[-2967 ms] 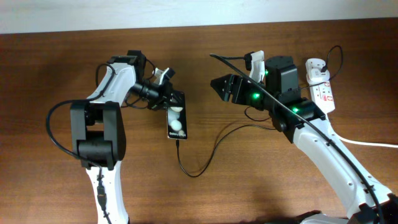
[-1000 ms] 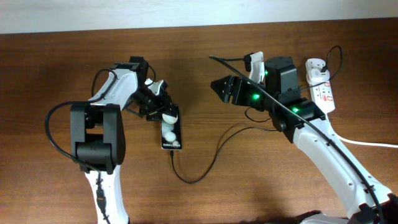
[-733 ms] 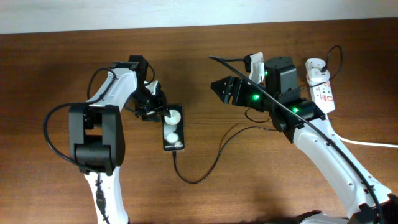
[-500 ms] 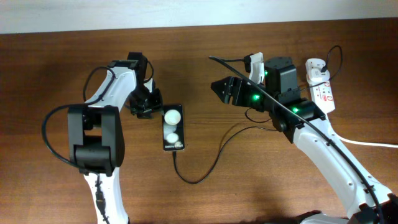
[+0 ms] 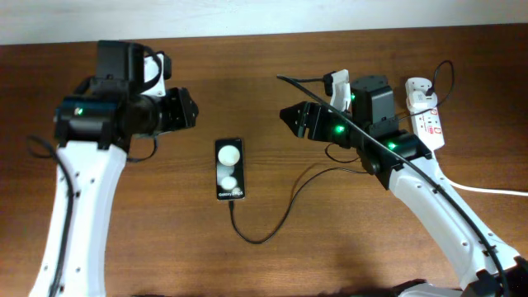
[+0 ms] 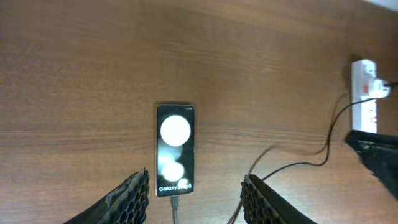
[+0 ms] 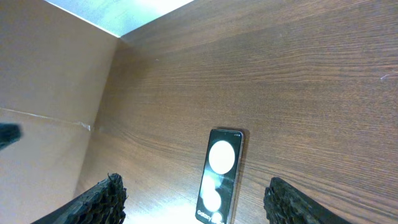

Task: Plug charger to phone and switch on socket
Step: 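Retract the left gripper leftward away from the phone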

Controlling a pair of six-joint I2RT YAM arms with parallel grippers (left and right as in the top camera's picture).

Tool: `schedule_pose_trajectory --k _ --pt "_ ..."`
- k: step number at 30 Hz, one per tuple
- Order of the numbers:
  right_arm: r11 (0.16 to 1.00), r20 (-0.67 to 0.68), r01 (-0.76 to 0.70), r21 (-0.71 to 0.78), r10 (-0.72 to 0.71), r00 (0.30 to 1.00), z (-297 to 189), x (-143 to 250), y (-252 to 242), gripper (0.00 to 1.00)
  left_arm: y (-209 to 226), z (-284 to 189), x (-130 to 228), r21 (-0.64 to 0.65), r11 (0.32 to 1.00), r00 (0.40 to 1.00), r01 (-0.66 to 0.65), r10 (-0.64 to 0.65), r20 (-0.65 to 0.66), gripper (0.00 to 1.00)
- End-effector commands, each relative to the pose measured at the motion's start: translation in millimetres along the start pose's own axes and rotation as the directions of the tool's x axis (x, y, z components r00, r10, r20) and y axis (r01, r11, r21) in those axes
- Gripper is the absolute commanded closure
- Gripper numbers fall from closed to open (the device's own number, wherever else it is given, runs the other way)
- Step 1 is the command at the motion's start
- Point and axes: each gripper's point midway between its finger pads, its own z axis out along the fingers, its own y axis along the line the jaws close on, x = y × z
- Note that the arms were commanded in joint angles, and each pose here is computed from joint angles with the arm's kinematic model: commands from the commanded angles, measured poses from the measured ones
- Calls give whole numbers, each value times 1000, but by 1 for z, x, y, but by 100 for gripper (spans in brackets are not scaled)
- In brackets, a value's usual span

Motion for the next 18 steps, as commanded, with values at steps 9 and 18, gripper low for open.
schedule_pose_trajectory --k 9,18 --pt "1000 6 14 4 -14 1000 1 -2 1 25 -40 -66 35 200 968 989 -150 146 33 45" --pt "1000 5 13 4 -14 1000 1 -2 1 25 -43 -67 37 222 958 983 -183 180 32 1"
